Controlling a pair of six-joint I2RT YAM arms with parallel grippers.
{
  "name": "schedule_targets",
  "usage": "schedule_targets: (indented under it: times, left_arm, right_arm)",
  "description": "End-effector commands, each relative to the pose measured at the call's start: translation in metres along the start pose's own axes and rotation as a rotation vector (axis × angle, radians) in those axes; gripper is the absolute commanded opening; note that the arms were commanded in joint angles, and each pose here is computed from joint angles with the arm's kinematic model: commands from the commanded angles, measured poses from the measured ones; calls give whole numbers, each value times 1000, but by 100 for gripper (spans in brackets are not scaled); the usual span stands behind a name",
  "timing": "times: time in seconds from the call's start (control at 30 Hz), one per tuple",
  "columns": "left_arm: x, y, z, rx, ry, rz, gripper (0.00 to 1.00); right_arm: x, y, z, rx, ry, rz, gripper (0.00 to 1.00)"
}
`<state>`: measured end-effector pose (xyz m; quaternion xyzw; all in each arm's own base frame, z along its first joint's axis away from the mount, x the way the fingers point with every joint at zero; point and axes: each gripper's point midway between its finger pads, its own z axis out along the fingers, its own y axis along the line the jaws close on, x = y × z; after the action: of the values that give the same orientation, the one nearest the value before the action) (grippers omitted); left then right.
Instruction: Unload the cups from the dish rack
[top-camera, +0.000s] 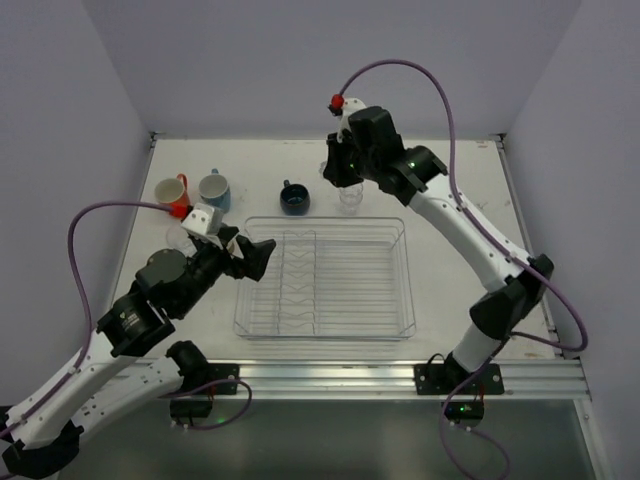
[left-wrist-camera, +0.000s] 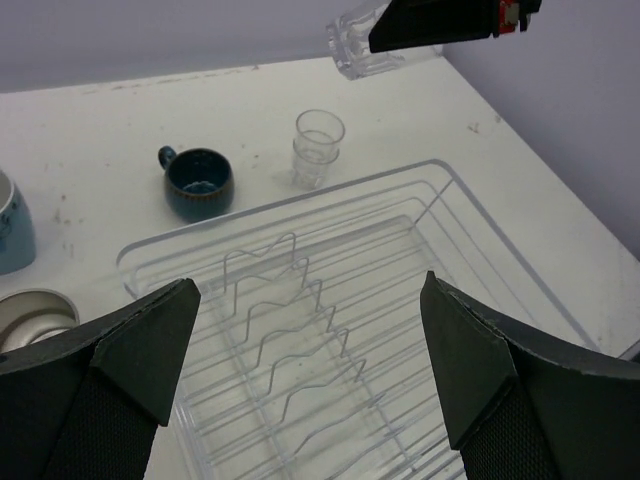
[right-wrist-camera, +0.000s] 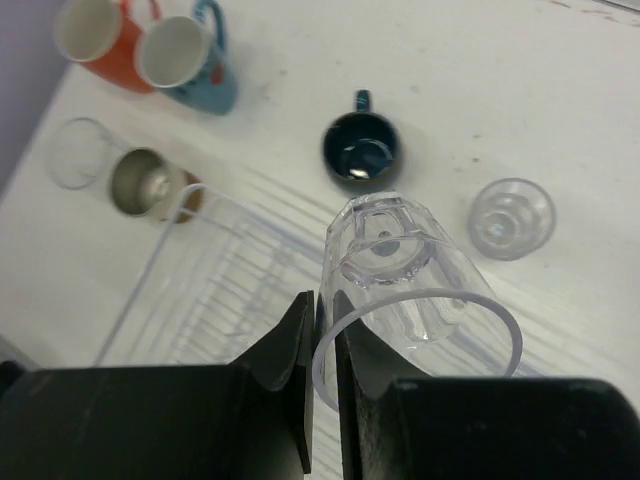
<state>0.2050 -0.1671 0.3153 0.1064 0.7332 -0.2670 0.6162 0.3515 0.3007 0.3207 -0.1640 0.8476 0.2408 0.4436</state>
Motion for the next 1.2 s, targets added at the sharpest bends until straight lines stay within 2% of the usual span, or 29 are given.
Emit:
schedule_targets:
  times: [0.0, 0.03, 0.07, 0.13, 0.3, 0.5, 1.17]
  left_arm:
    - [9, 27, -1, -118, 1, 75, 100]
    - [9, 28, -2, -123, -4, 79, 100]
    - [8, 29, -3, -127, -7, 81, 100]
    - [8, 29, -3, -120, -17, 89, 100]
    - [17, 28, 0, -104, -5, 96, 100]
    - [19, 29, 5, -100, 7, 94, 100]
    - [19, 38, 7, -116, 4, 85, 100]
  right_arm:
    - [23, -65, 5, 275, 207, -138, 0]
    - [38, -76, 22, 295, 286, -142, 0]
    - [26, -77, 25, 292, 272, -140, 0]
    - [39, -96, 43, 321, 350, -147, 0]
    - [34, -113, 65, 330, 391, -200, 0]
    - [57, -123, 90, 322, 461, -238, 0]
    - [73, -130, 132, 264, 472, -302, 0]
